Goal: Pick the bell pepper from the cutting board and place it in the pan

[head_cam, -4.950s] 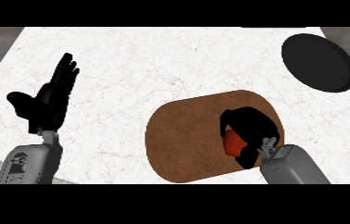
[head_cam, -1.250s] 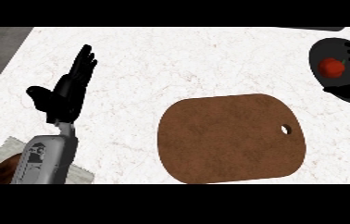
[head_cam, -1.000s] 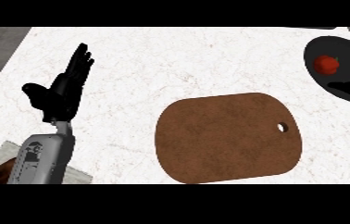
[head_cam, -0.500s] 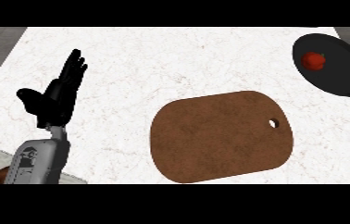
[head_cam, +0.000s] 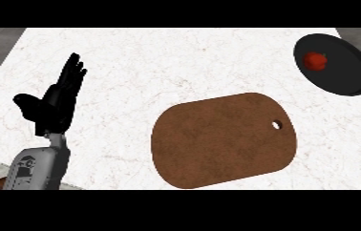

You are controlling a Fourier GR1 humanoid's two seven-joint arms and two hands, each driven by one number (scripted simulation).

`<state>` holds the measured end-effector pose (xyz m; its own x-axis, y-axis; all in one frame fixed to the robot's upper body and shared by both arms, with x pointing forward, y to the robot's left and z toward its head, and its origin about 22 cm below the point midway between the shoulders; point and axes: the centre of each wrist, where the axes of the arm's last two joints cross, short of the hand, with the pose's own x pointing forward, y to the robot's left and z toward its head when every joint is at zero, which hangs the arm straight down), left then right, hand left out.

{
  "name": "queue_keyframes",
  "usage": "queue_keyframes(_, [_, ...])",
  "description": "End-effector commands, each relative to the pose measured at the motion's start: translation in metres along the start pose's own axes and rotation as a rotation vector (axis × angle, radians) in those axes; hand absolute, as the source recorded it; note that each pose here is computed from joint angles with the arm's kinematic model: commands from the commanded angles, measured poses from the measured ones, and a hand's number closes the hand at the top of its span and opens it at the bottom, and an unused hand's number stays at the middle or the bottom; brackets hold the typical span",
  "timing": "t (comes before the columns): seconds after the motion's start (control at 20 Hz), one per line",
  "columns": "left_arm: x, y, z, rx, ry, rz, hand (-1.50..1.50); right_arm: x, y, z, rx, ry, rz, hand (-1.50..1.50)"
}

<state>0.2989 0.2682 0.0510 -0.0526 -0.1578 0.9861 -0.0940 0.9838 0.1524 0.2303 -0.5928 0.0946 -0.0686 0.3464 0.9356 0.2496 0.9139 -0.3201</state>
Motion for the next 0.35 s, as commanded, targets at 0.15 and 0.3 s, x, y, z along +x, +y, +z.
queue_keyframes(0.15, [0.003,0.004,0.003,-0.009,-0.001,-0.005,0.00,0.004,-0.022,0.019,0.134,-0.081,-0.079,-1.50])
queue_keyframes(0.3, [-0.007,0.008,0.010,0.004,0.005,0.017,0.00,-0.014,-0.015,0.032,0.106,-0.087,-0.050,-1.50])
